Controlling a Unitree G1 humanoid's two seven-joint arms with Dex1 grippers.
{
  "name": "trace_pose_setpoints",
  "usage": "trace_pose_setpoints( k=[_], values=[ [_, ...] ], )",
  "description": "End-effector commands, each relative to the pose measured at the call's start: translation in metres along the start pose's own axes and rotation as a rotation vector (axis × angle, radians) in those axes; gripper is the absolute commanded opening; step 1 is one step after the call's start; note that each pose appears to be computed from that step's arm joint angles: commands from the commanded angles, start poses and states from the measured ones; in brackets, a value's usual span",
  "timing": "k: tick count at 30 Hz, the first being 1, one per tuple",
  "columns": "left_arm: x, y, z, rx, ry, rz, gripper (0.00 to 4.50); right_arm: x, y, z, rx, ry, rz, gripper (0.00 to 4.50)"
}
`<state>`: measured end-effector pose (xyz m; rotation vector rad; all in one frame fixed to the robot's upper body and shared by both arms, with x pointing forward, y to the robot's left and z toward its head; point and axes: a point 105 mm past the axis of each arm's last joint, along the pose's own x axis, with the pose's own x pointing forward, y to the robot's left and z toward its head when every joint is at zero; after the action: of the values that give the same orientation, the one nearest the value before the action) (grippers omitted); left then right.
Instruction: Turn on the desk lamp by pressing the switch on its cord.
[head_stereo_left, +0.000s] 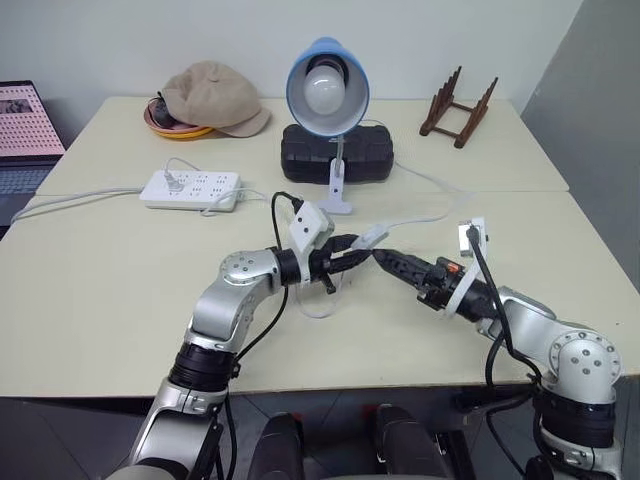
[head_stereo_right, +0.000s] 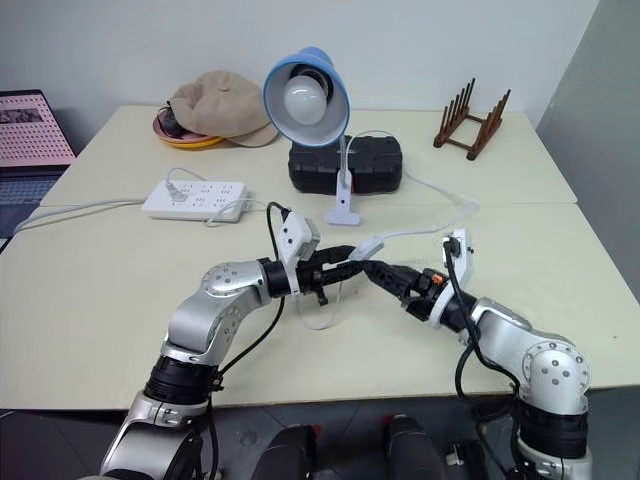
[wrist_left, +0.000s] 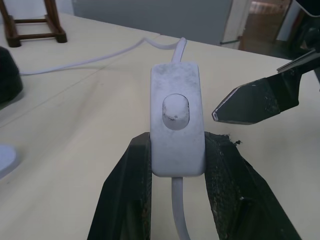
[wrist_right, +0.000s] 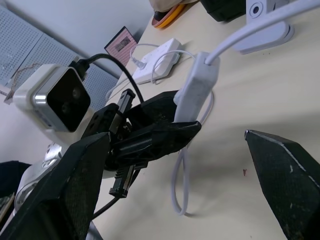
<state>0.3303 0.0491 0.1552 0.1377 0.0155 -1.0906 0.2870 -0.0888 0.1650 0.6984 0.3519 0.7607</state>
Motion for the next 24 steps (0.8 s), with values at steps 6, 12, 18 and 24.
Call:
trace_pose_setpoints(
  k=[6, 12, 18, 24],
  values=[
    [0.001, -0.016, 0.015, 0.021, -0.059, -0.039, 1.1, 0.016, 0.011, 0.008, 0.04, -0.013, 0.016, 4.5],
    [0.0, -0.02, 0.015, 0.023, -0.057, -0.051, 1.1, 0.021, 0.012, 0.01, 0.043, -0.013, 0.012, 4.5],
    [0.0, -0.022, 0.016, 0.024, -0.058, -0.06, 1.1, 0.023, 0.011, 0.011, 0.038, -0.013, 0.008, 3.98],
    [0.0, -0.022, 0.016, 0.028, -0.056, -0.065, 1.1, 0.022, 0.011, 0.008, 0.029, -0.005, 0.007, 2.39]
  ],
)
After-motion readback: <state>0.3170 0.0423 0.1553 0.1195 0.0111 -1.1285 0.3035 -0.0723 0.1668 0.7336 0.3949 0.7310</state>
